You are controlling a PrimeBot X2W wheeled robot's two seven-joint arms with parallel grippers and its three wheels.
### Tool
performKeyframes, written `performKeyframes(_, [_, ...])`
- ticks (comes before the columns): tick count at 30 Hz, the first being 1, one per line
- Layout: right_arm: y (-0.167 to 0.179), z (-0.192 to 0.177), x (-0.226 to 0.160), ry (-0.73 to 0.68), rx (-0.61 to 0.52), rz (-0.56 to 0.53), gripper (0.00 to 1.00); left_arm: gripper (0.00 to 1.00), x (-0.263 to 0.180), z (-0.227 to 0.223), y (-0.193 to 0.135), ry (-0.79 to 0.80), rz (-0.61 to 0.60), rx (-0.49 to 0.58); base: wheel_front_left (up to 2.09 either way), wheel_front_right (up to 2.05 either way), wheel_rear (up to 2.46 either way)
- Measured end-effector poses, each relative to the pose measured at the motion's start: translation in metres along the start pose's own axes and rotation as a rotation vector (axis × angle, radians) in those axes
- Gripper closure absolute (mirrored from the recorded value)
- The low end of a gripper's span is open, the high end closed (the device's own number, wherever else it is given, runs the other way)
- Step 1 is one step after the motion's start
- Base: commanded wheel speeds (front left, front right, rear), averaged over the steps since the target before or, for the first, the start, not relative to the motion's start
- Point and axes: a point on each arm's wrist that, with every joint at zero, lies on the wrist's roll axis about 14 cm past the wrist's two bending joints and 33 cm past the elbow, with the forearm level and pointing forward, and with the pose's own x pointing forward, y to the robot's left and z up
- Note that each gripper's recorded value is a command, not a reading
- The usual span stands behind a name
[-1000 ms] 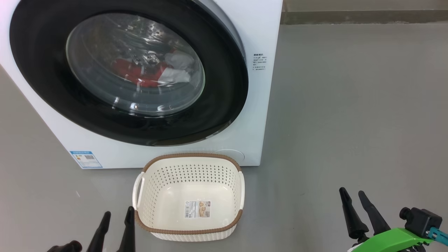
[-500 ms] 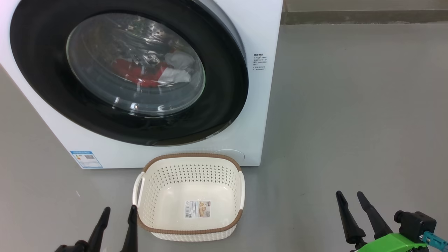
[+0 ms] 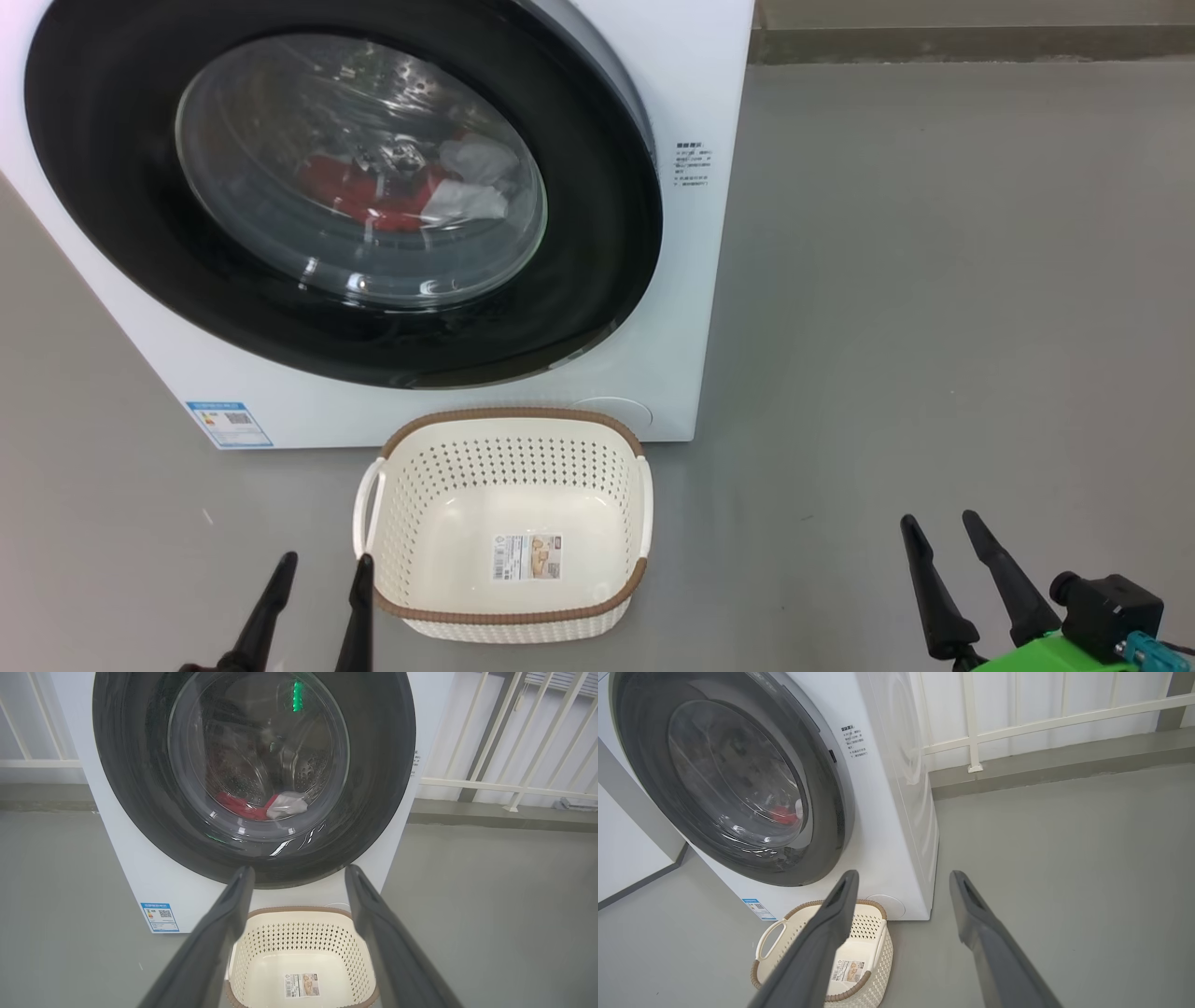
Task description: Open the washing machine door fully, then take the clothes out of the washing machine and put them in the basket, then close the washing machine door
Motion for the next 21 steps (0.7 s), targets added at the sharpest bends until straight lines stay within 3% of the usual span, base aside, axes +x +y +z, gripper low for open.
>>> performKeyframes(7, [0.001,0.002,-0.001,-0.014,-0.055,0.008,0.0,0.0,-0.001,0.001,0.003,-0.01,-0.002,0.042,0.0,0.0,0.0])
performKeyframes(21, [-0.007,0.003,-0.006,-0.024,-0.033,-0.032,0.0,0.0,-0.005,-0.01,0.008,0.02,0.025,-0.015,0.0,0.0,0.0])
